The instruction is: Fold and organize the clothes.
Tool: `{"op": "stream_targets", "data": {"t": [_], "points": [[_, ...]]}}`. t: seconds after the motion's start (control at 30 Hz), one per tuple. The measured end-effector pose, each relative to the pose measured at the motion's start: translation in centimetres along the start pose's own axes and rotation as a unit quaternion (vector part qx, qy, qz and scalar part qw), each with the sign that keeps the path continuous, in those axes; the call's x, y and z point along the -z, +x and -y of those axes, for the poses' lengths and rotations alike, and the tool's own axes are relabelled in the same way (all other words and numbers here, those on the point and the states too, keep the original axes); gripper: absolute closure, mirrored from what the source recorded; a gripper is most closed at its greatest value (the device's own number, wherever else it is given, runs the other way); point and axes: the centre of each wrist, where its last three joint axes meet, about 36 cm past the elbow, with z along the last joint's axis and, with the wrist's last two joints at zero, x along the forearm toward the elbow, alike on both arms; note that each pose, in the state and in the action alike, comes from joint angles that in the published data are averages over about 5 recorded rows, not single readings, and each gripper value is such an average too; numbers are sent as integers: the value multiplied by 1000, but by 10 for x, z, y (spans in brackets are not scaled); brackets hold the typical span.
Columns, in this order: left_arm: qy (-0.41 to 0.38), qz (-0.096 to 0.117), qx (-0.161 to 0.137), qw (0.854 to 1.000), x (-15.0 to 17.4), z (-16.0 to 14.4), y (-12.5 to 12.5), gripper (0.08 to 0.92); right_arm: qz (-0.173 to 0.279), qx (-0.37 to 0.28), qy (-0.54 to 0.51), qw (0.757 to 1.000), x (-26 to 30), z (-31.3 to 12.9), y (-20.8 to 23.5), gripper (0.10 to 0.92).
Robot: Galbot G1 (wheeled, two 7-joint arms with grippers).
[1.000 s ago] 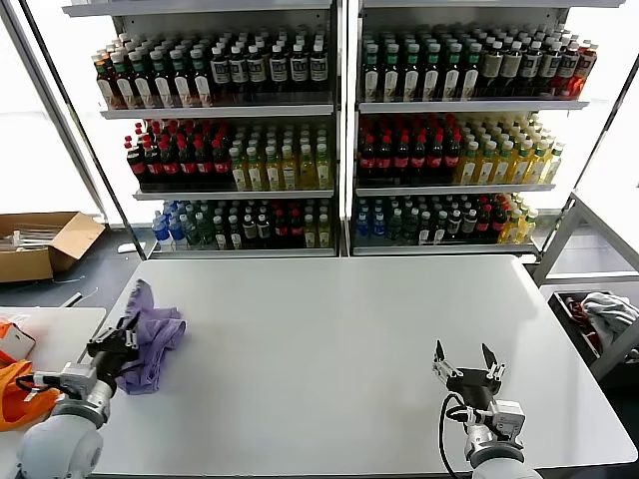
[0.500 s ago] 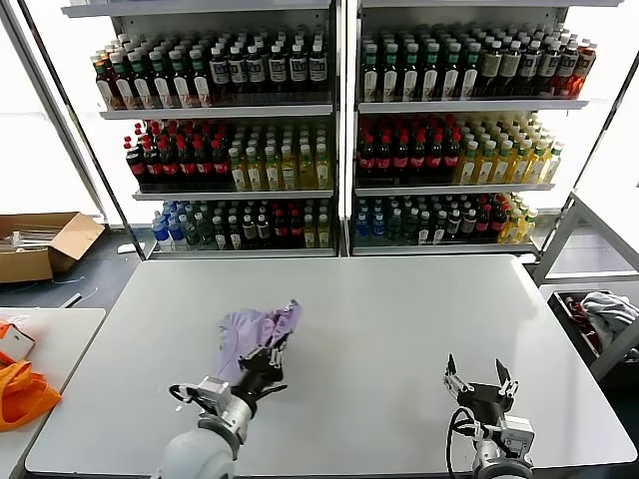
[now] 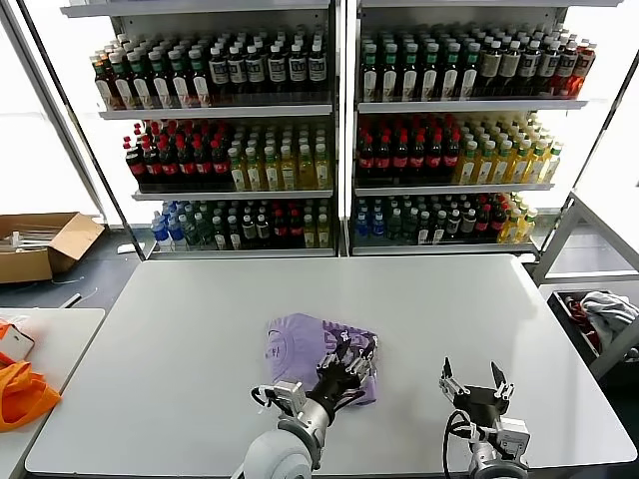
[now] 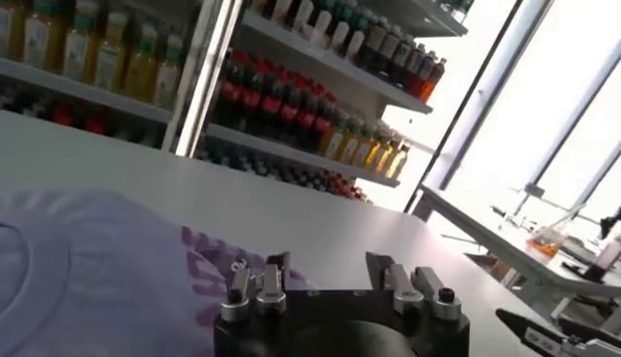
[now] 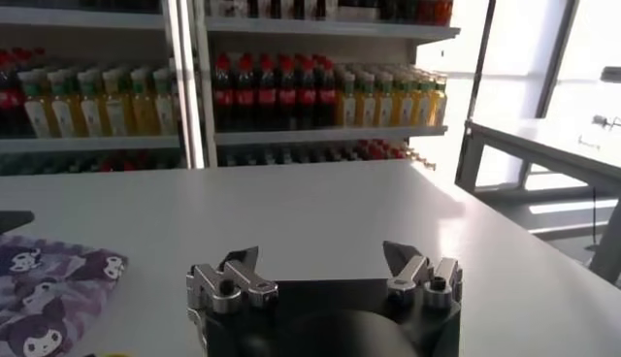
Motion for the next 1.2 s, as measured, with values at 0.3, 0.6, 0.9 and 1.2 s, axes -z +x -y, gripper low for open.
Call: {"op": "stream_targets", "data": {"t": [0.3, 0.6, 0.9, 1.2], "points": [[-60, 26, 54, 996, 25, -27, 11, 186, -49, 61, -67, 995, 10, -19, -14, 200], [-146, 42, 127, 980, 40, -60, 36, 177, -115, 144, -138, 973, 22, -54, -21, 200], [-179, 43, 171, 968, 44, -80, 50, 177, -165, 180, -163, 956, 19, -76, -23, 308], [-190, 44, 193, 962, 49, -90, 53, 177, -186, 187, -171, 949, 15, -85, -24, 568]]}}
